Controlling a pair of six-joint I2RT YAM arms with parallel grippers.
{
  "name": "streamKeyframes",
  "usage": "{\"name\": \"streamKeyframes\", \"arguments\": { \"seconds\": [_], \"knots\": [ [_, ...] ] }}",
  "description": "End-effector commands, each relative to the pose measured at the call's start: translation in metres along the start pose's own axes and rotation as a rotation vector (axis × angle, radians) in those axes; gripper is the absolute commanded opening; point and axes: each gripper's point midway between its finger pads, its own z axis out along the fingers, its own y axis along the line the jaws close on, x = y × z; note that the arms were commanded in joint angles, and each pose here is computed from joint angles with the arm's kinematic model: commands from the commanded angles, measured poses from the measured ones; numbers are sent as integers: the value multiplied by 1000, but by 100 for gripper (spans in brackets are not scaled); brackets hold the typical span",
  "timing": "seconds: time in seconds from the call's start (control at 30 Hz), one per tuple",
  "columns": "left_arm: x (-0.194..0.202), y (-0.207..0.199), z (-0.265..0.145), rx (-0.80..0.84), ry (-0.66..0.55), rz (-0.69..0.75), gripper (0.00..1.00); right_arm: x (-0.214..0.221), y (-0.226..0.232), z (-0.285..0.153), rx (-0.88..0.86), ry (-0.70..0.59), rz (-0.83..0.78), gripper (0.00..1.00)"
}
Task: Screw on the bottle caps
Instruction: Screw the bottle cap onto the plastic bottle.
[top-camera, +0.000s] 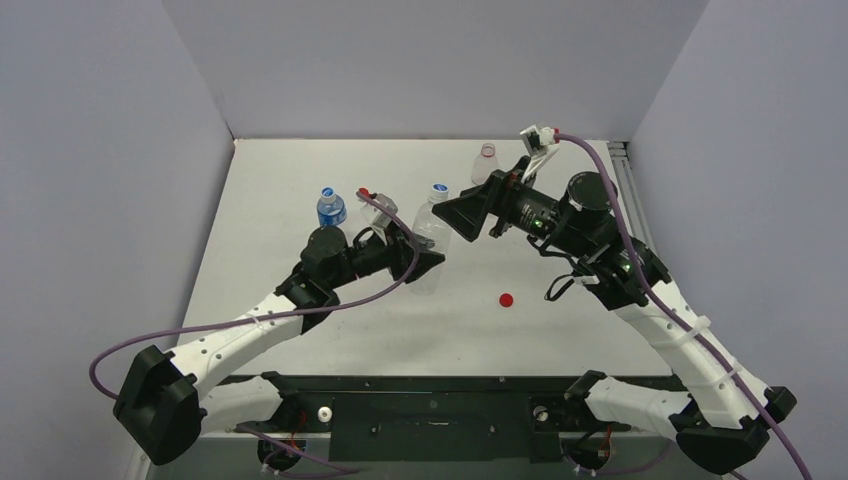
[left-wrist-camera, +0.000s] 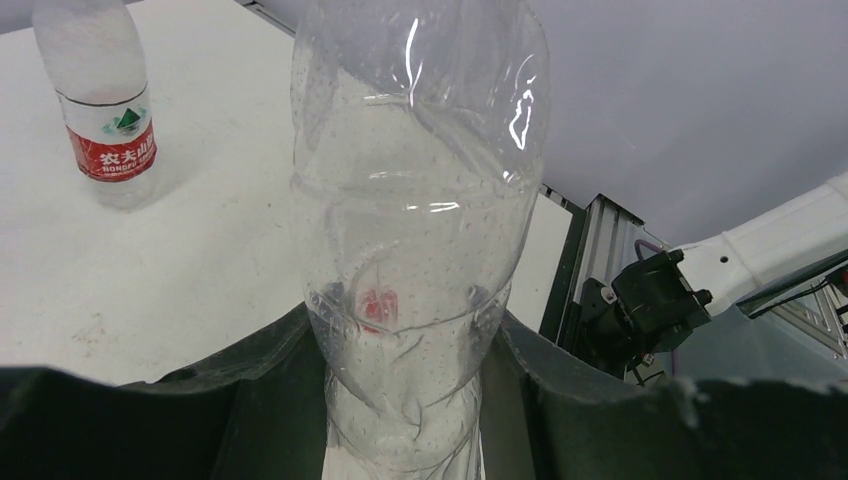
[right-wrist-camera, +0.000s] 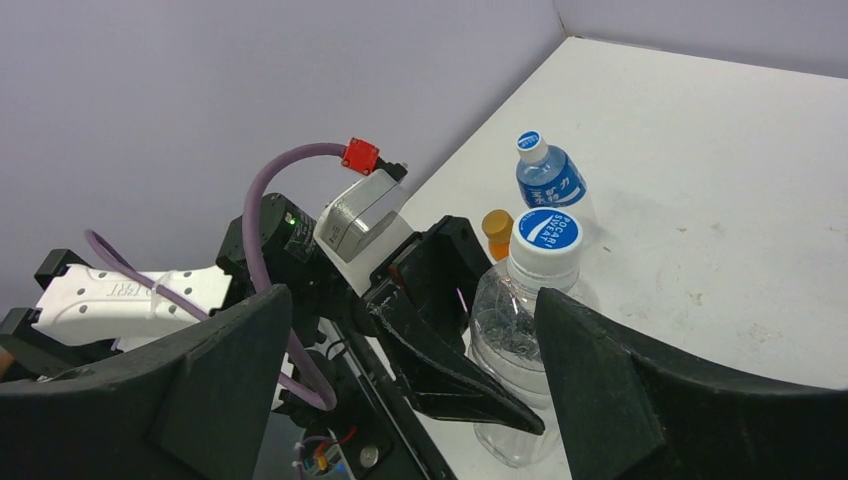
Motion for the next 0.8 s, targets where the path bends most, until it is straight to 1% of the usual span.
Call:
{"name": "streamKeyframes", "arguments": {
  "seconds": [0.0,0.13,0.37,0.47,0.6,0.77],
  "knots": [
    [-32,-15,-5,41,-70,66,0,-12,-2,-9,31,-50,-43,86],
    [-39,-32,-9,108,-81,78,0,-21,-4,-3,41,-70,-46,86],
    [-46,-57,-13,217,-106,74,0,-32,-1,24,7,-80,-33,87],
    [-46,-62,-12,242,-103,77,0,-36,7,33,-24,-79,-35,87],
    [-44,-66,-9,262,-96,77,0,-29,12,47,-38,-54,-37,87],
    [-41,-66,-5,266,-91,72,0,-24,20,53,-65,-39,-37,87]
  ]
}}
